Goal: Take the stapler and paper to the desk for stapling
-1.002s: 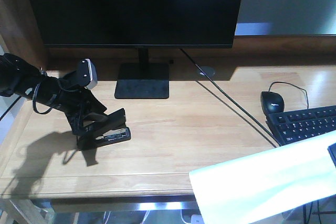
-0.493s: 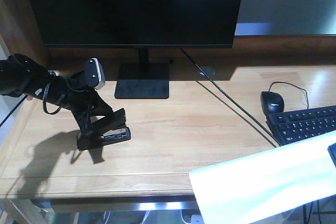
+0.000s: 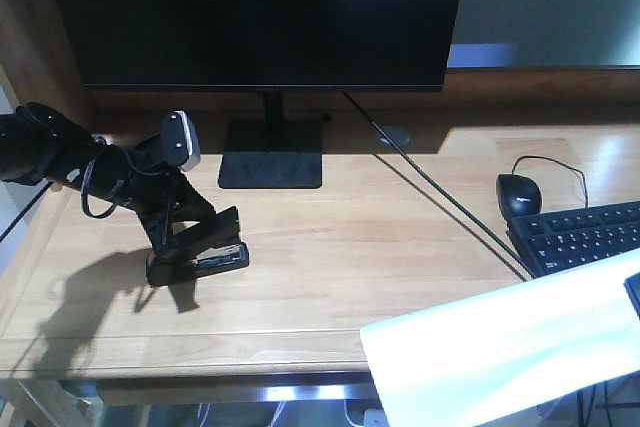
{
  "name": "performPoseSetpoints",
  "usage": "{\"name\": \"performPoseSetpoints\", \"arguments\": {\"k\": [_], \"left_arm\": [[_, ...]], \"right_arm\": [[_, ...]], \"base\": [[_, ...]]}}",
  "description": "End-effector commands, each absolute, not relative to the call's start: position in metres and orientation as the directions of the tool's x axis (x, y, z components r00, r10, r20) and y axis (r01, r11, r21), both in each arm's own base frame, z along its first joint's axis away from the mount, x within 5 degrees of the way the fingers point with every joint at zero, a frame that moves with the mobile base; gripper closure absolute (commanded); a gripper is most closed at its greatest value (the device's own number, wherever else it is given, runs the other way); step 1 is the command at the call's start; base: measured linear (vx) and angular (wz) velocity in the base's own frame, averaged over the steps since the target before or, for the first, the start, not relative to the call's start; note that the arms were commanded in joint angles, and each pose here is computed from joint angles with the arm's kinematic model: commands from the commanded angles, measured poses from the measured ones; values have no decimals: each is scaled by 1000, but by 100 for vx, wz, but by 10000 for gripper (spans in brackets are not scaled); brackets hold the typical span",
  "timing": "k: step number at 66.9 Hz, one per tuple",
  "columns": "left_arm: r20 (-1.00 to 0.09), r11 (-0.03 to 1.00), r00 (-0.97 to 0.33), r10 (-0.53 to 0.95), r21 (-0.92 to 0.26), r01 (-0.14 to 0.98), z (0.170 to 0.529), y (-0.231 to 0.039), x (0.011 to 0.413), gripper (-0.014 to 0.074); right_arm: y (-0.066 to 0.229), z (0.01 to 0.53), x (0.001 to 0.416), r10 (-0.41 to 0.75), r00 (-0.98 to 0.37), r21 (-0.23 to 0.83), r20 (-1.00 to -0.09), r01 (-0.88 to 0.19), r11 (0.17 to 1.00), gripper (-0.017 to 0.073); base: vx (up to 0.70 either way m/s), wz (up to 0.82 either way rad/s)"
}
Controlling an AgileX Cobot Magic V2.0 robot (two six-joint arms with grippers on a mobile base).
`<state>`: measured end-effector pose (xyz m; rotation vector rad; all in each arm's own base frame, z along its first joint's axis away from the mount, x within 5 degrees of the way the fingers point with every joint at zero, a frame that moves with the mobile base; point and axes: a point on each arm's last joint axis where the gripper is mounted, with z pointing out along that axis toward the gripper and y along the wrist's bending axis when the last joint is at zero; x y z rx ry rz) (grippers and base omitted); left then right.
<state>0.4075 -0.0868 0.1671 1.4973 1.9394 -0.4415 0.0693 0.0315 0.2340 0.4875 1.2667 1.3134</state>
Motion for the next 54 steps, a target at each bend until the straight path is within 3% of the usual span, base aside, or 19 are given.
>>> {"name": "performPoseSetpoints", "arguments": {"k": [1, 54], "left_arm": [[-713, 322, -115, 692, 162, 933, 200, -91, 408, 600], [-713, 322, -115, 692, 162, 933, 200, -91, 408, 600]], "right_arm": [[33, 238, 68, 888, -220, 838, -403, -480, 261, 564], [32, 238, 68, 890, -220, 839, -400, -479, 259, 564]], "base": [[0, 0], [0, 0]]}}
